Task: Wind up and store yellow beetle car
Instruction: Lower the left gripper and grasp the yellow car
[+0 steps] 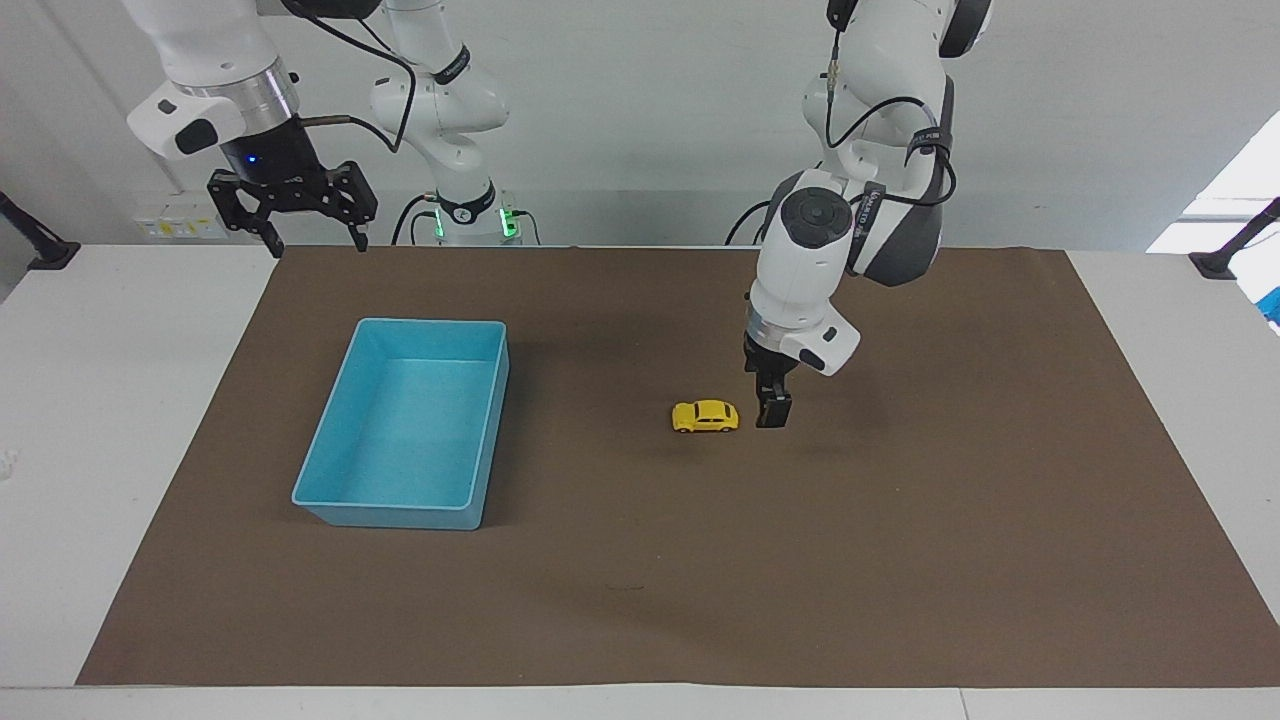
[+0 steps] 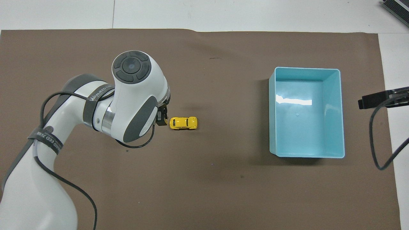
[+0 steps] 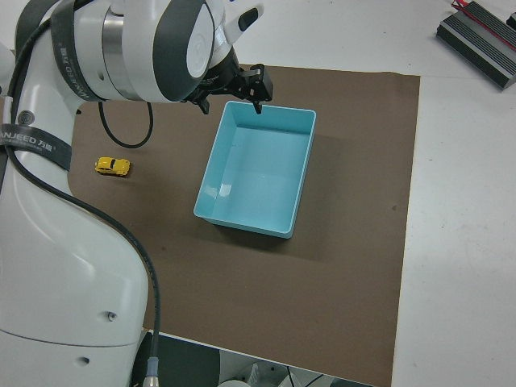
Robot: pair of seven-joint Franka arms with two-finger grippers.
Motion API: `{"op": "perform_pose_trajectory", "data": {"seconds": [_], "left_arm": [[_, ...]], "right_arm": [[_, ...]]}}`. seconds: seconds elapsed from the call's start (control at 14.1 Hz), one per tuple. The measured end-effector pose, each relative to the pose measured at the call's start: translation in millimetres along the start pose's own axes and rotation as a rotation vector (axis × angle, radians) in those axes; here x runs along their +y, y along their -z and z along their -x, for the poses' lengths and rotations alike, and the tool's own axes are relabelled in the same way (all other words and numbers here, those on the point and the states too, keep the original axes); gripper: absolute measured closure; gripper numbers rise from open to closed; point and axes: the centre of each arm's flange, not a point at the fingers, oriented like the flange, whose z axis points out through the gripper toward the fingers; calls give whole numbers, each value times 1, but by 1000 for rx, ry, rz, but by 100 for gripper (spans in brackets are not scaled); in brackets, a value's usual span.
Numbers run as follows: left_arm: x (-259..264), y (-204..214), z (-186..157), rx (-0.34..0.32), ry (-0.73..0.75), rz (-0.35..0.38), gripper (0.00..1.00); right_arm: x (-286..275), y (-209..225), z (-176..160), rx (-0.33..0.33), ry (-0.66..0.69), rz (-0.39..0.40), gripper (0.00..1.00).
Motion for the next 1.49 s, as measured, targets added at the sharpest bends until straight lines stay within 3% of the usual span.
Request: {"op": "perform_pose_trajectory", "data": {"seconds": [0.36, 0.78, 1.49], "left_arm": [[-19, -39, 13, 19, 4, -35, 0], [-31, -42, 28, 0, 27, -6, 0], [-54, -93, 30, -9, 81, 3, 0]], "right_arm": [[0, 1, 0, 1, 0, 0, 0], [0, 1, 0, 1, 0, 0, 0], [0, 1, 0, 1, 0, 0, 0]]}}
